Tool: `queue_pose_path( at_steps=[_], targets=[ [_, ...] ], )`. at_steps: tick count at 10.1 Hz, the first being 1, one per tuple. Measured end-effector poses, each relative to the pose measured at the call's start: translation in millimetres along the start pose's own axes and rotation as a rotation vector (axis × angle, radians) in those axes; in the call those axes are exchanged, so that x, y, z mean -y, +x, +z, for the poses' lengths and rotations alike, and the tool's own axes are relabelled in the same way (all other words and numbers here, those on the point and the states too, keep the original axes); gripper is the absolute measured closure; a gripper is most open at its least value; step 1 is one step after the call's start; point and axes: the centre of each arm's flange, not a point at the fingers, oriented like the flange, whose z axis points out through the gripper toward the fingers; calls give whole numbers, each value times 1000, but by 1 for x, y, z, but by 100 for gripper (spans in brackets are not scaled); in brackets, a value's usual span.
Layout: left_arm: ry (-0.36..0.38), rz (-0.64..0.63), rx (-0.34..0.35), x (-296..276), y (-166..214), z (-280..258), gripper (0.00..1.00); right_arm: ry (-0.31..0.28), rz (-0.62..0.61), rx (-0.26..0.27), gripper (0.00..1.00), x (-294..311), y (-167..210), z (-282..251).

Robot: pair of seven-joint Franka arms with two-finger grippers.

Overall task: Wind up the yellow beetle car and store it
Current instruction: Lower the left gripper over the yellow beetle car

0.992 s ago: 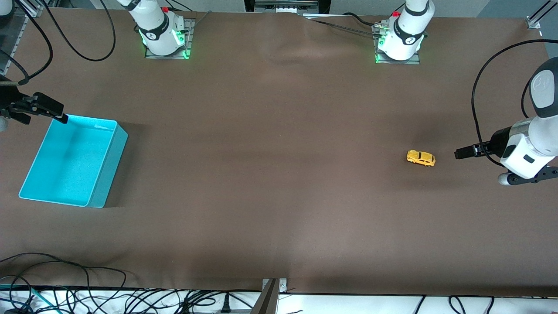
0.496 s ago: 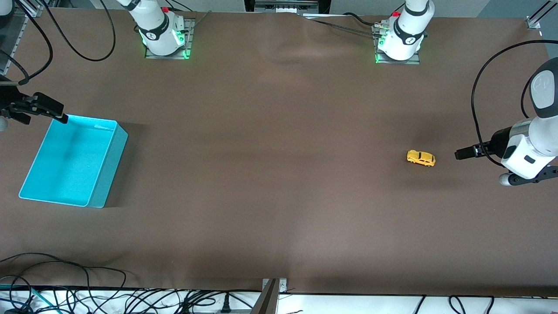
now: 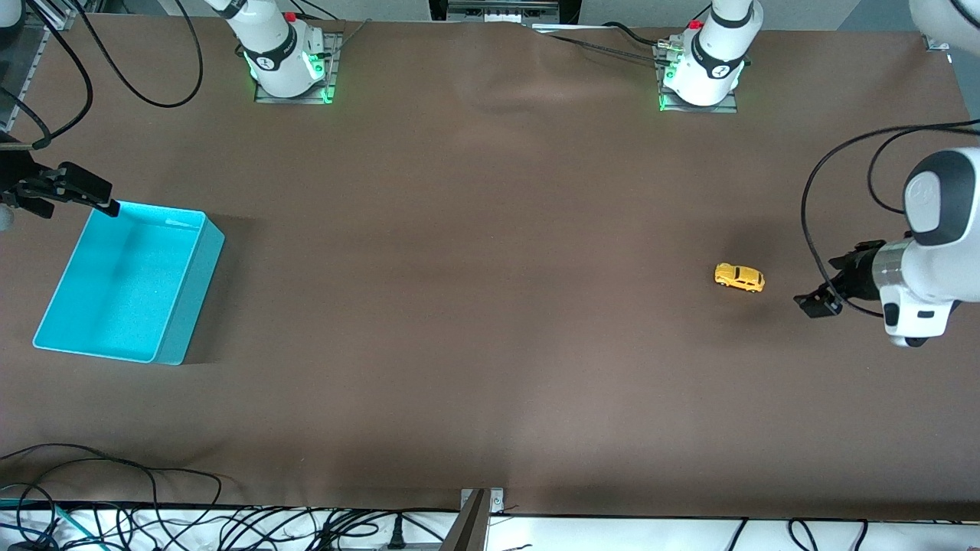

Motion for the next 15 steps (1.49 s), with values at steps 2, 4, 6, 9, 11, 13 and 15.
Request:
queue_pose_path(
  at_steps=[2, 4, 6, 9, 11, 13, 15],
  targets=[
    [-31, -254, -21, -5, 7, 37, 0, 0, -10, 1, 0, 0, 0, 0],
    [-41, -455, -45, -2, 7, 68, 0, 0, -13, 2, 0, 0, 0, 0],
    [-43, -527, -65, 3, -1, 98, 0, 0, -14, 2, 0, 0, 0, 0],
    [-140, -546, -108, 34, -27, 138, 0, 0, -15, 4, 0, 0, 0, 1],
    [-204, -545, -134, 56, -45, 165, 0, 0, -20, 4, 0, -1, 0, 1],
    [-231, -543, -145, 64, -52, 180, 0, 0, -34, 4, 0, -3, 0, 1],
    [-264, -540, -158, 67, -55, 191, 0, 0, -34, 4, 0, -6, -1, 0]
  ],
)
